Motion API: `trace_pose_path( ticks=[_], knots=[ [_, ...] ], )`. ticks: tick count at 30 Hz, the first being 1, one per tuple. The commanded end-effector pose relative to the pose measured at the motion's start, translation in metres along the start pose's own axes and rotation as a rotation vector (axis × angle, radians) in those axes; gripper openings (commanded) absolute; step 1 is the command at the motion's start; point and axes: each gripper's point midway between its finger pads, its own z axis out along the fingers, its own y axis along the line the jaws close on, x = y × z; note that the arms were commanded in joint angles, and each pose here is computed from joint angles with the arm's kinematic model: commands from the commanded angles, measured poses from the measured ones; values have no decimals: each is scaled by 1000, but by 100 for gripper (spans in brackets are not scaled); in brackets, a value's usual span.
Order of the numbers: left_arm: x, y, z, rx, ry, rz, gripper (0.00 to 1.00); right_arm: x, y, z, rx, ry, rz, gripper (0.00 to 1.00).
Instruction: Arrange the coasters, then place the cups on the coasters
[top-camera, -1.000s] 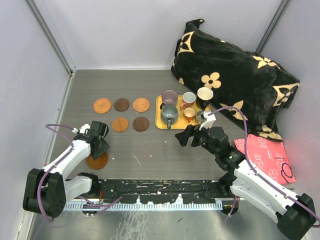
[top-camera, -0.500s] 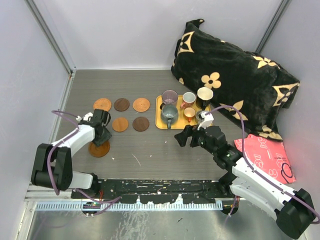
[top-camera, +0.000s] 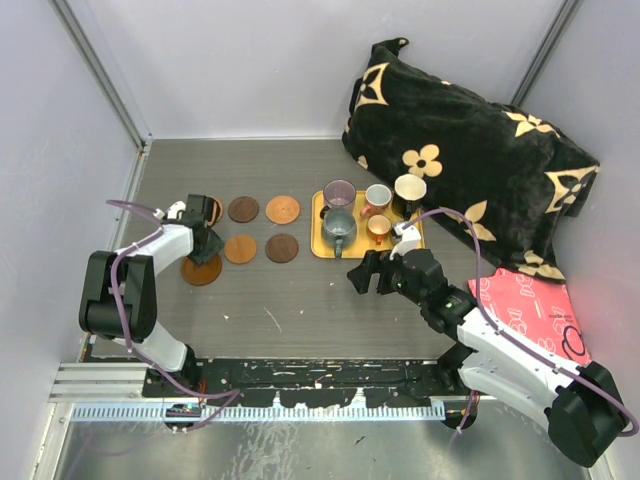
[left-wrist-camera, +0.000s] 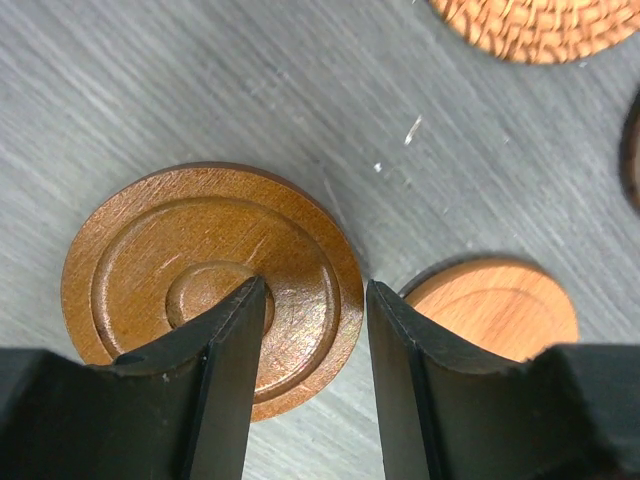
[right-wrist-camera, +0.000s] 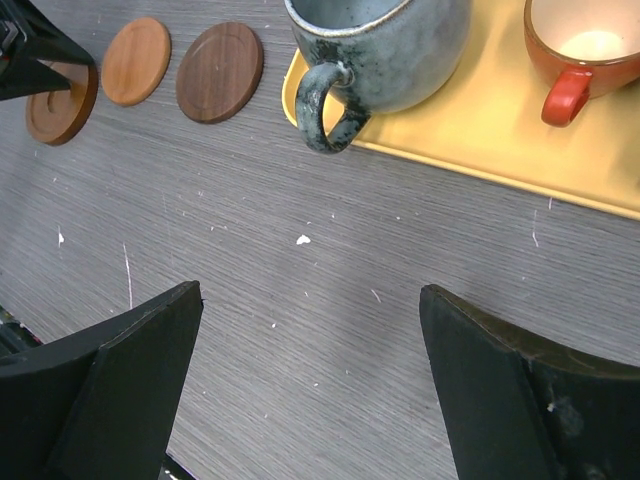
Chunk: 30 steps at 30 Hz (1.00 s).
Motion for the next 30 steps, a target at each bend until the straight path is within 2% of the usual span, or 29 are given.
trace_pose_path(
  ticks=[1,14,30],
  knots=[
    [-13,-18,11,46,-11,-13,46,-36,19,1,-46,-97,-24,95],
    [-34,-24,19,45,-12,-18,45,-34,19,8,-44,-78,-25,95],
    [-35,-26,24,35,-5,-2,45,-30,19,11,-45,-71,-19,95]
  ],
)
